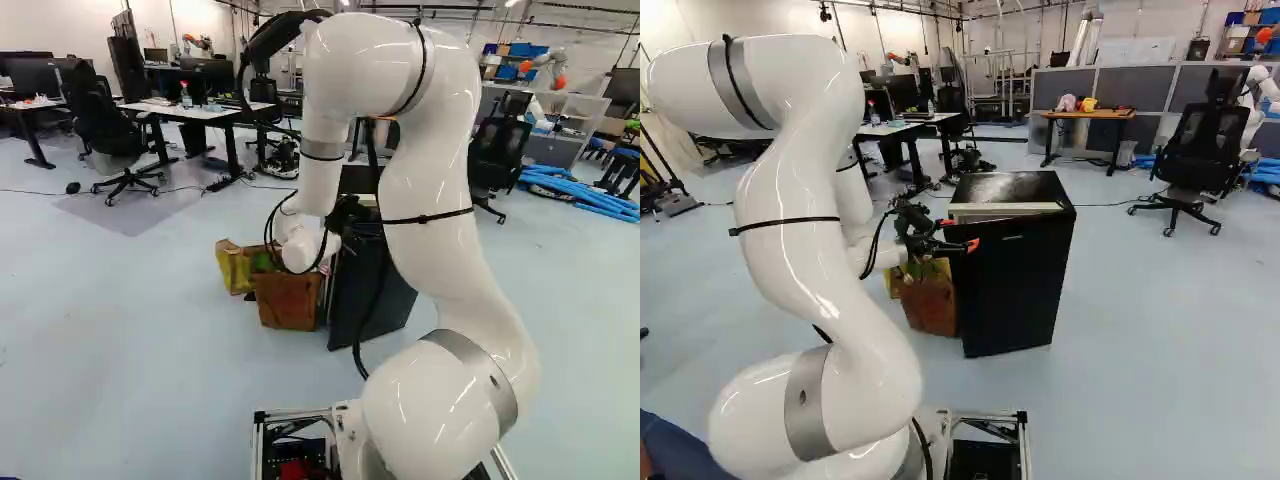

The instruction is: Grab a drink from the fridge

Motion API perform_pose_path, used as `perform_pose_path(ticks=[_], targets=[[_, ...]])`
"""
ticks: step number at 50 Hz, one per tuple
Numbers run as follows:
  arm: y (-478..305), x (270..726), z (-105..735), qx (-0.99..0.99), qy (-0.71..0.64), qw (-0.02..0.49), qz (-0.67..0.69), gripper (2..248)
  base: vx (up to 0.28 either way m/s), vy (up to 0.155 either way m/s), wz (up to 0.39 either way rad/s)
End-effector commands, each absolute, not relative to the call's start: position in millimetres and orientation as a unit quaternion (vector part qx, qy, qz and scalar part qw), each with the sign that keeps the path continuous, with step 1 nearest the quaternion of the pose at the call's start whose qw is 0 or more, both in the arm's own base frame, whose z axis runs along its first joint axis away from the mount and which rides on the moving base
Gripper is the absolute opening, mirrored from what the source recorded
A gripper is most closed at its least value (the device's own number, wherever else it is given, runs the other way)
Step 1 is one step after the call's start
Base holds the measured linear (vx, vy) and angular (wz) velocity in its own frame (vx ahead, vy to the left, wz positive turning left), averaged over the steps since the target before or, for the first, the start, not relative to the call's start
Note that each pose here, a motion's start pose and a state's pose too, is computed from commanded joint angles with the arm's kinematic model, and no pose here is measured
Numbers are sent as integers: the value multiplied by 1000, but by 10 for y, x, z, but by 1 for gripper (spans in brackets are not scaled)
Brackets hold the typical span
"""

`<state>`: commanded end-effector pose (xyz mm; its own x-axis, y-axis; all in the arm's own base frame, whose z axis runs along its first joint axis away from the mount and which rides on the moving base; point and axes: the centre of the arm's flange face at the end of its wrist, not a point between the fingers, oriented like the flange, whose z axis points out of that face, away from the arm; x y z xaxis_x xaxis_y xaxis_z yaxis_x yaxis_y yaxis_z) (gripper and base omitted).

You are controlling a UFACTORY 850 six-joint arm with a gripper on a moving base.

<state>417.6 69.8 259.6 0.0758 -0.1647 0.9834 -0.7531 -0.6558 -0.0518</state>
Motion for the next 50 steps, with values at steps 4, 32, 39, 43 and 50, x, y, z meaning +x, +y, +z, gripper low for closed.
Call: perform_pose_path(ticks=[4, 32, 39, 43, 50], targets=[[695, 4120, 2599, 690, -335, 252, 590, 247, 0, 0, 0], [655, 3738, 2617, 686, -350, 283, 571, 247, 0, 0, 0], [632, 3644, 2623, 683, -355, 293, 567, 247, 0, 0, 0], [618, 3591, 2627, 681, -358, 299, 565, 247, 0, 0, 0], [594, 3505, 2634, 676, -364, 310, 561, 247, 0, 0, 0]])
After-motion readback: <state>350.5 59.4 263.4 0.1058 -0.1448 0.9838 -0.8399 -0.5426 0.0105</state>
